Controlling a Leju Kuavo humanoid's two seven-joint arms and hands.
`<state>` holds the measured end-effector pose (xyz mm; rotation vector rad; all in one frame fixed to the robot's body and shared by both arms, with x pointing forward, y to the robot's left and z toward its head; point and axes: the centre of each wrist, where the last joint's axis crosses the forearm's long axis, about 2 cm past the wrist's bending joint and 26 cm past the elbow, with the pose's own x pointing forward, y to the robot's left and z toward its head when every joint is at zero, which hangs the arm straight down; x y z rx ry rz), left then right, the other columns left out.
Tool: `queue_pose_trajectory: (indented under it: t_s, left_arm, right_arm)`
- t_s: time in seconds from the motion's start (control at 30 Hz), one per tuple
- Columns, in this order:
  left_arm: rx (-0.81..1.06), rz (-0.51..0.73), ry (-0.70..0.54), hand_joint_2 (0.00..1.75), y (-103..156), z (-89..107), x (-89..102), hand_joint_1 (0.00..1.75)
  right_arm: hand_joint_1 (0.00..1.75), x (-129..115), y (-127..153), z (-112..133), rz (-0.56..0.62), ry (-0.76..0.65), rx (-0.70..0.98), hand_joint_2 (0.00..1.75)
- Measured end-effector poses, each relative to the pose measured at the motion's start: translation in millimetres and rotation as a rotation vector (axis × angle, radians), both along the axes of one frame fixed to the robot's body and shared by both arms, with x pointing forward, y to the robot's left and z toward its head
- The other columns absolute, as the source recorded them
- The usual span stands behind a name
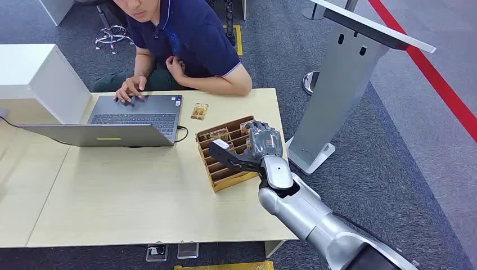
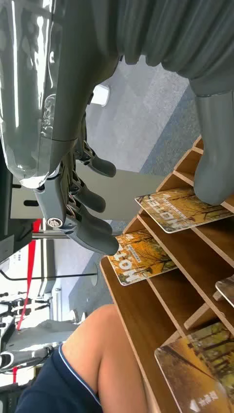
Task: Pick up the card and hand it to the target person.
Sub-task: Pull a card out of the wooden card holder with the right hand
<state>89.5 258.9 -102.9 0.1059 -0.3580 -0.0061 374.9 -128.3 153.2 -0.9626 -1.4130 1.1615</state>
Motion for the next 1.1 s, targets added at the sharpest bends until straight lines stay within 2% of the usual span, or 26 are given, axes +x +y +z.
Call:
queue_pose_trajectory:
  t_s: [1.1]
  left_arm:
    - [-0.005, 0.006, 0.001, 1.75, -0.2, -0.5, -2.3, 0.0]
  right_arm:
    - [0.69, 0.2, -8.5, -16.0, -0.03, 0.054, -0.025, 1.75]
